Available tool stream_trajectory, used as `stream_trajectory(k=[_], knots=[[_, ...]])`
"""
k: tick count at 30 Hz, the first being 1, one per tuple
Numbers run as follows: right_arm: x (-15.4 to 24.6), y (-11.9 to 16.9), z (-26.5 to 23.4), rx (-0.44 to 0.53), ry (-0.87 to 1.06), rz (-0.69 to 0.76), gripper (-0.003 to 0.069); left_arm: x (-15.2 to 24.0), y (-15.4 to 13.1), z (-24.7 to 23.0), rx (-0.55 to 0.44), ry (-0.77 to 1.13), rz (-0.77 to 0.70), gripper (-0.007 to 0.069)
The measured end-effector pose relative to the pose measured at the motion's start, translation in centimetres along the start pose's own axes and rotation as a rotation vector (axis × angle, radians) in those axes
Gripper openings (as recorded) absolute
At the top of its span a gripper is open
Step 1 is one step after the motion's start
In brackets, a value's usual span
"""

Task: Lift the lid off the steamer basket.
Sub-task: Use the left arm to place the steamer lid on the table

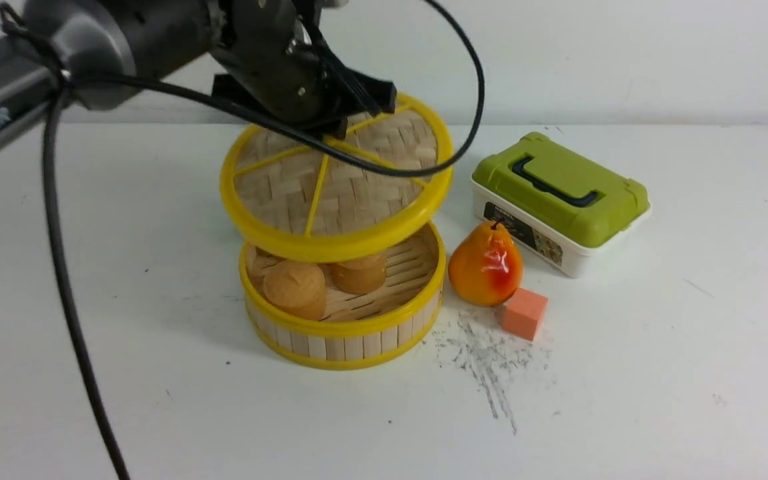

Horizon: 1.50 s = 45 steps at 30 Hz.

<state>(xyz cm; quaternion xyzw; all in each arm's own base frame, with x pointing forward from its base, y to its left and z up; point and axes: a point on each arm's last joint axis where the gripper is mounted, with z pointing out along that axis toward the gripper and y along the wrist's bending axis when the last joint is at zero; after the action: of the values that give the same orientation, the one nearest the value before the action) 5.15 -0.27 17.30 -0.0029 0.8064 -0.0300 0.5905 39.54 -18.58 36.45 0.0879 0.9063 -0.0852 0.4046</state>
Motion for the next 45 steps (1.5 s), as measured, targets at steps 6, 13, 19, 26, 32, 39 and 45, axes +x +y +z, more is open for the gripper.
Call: stream_trajectory(k=[6,13,19,26,32,39,45], knots=[[0.0,0.0,0.0,0.0,0.0,0.0,0.0239,-1.7,1.5,-4.7,-0.125,-0.111,0.07,0.011],[0.0,0.0,0.0,0.0,0.0,0.0,0.0239,-2.4,3.4,-8.0,-0.272,-0.162,0.102,0.011],[0.0,0.0,0.0,0.0,0.0,0.0,0.0239,-0.6,9.4,-7.6,-0.379,-0.069,-0.001,0.011],[0.0,0.0,0.0,0.0,0.0,0.0,0.0239,6.6,17.0,-1.9,-0.382,0.094,-0.207,0.011],[0.0,0.0,0.0,0.0,0.0,0.0,0.0239,11.0,18.3,3.5,-0.35,0.17,-0.225,0.011],[0.0,0.0,0.0,0.0,0.0,0.0,0.0239,12.9,18.7,7.8,-0.315,0.174,-0.212,0.011],[0.0,0.0,0.0,0.0,0.0,0.0,0.0239,12.6,18.7,8.0,-0.301,0.137,-0.208,0.0137]])
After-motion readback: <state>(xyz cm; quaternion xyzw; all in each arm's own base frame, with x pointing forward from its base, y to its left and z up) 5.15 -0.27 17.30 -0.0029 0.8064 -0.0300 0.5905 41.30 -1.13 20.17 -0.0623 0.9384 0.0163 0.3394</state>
